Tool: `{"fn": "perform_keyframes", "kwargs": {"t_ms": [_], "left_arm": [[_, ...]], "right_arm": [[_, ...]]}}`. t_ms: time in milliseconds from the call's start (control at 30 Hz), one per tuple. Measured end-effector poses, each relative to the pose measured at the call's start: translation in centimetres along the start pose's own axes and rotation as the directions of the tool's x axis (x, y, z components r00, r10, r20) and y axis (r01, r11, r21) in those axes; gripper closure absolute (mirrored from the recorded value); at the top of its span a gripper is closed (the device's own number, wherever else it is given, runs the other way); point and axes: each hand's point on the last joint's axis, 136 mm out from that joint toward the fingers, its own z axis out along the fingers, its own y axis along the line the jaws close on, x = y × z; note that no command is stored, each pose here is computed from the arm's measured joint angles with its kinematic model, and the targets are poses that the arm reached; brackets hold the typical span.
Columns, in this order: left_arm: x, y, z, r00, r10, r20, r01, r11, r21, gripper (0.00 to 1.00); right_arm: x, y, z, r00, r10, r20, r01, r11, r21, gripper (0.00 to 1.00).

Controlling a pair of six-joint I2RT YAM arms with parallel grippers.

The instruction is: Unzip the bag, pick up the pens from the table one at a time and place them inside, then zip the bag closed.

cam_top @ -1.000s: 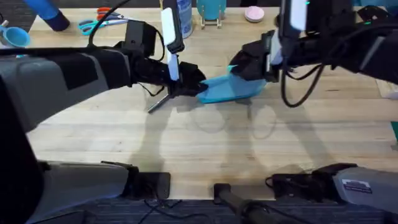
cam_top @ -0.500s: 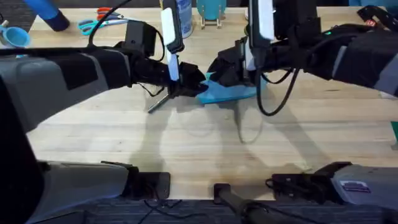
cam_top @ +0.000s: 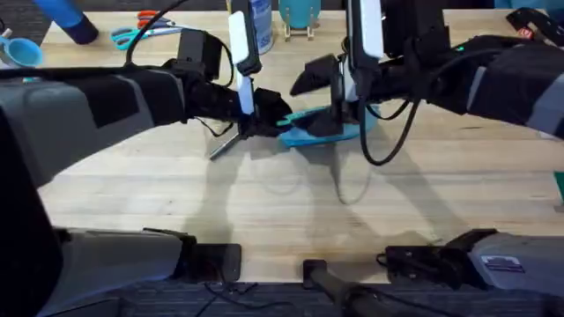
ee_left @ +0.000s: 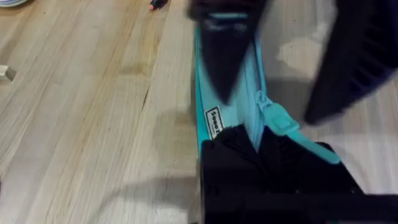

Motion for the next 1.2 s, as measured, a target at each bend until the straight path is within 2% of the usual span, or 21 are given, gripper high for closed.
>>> {"fn": "perform_keyframes", "kwargs": {"t_ms": [67,100,133,367,667,733,867,933,1000,1200], "left_arm": [[0.0,0.0,0.0,1.0,0.0,0.0,0.0,1.0,0.0,0.959],[0.0,0.0,0.0,1.0,0.0,0.0,0.0,1.0,0.0,0.959],[0.0,0.0,0.0,1.0,0.0,0.0,0.0,1.0,0.0,0.959],[0.0,0.0,0.0,1.0,0.0,0.0,0.0,1.0,0.0,0.958],[0.0,0.0,0.0,1.0,0.001,0.0,-0.001,1.0,0.0,0.953],[0.0,0.1,0.0,1.0,0.005,0.002,-0.005,1.0,-0.003,0.808],[0.0,0.1,0.0,1.0,0.005,0.0,-0.005,1.0,-0.004,0.251],[0.0,0.1,0.0,1.0,0.005,-0.001,-0.005,1.0,-0.004,0.082],[0.0,0.1,0.0,1.0,0.003,-0.002,-0.003,1.0,-0.002,0.014],[0.4,-0.3,-0.1,0.999,-0.021,-0.026,0.021,1.0,0.005,0.008]], "right_arm": [[0.1,-0.2,-0.1,1.0,0.004,-0.001,-0.004,1.0,0.005,0.155],[0.3,-0.3,-0.3,1.0,0.005,-0.002,-0.005,1.0,0.011,0.048],[0.5,-0.6,-0.4,1.0,0.012,-0.005,-0.012,1.0,0.018,0.017],[1.8,-2.3,-2.0,0.998,0.062,-0.017,-0.06,0.995,0.078,0.006],[0.8,-2.9,-3.5,0.999,0.054,-0.003,-0.053,0.991,0.121,0.005],[0.8,-2.9,-3.5,0.998,0.056,-0.003,-0.055,0.991,0.12,0.005],[0.8,-2.9,-3.5,0.998,0.056,-0.003,-0.055,0.991,0.12,0.005],[0.8,-2.9,-3.5,0.998,0.059,-0.003,-0.058,0.991,0.12,0.005],[0.8,-2.9,-3.5,0.998,0.059,-0.003,-0.058,0.991,0.12,0.005],[0.8,-2.9,-3.5,0.997,0.071,-0.001,-0.071,0.99,0.121,0.004]]}}
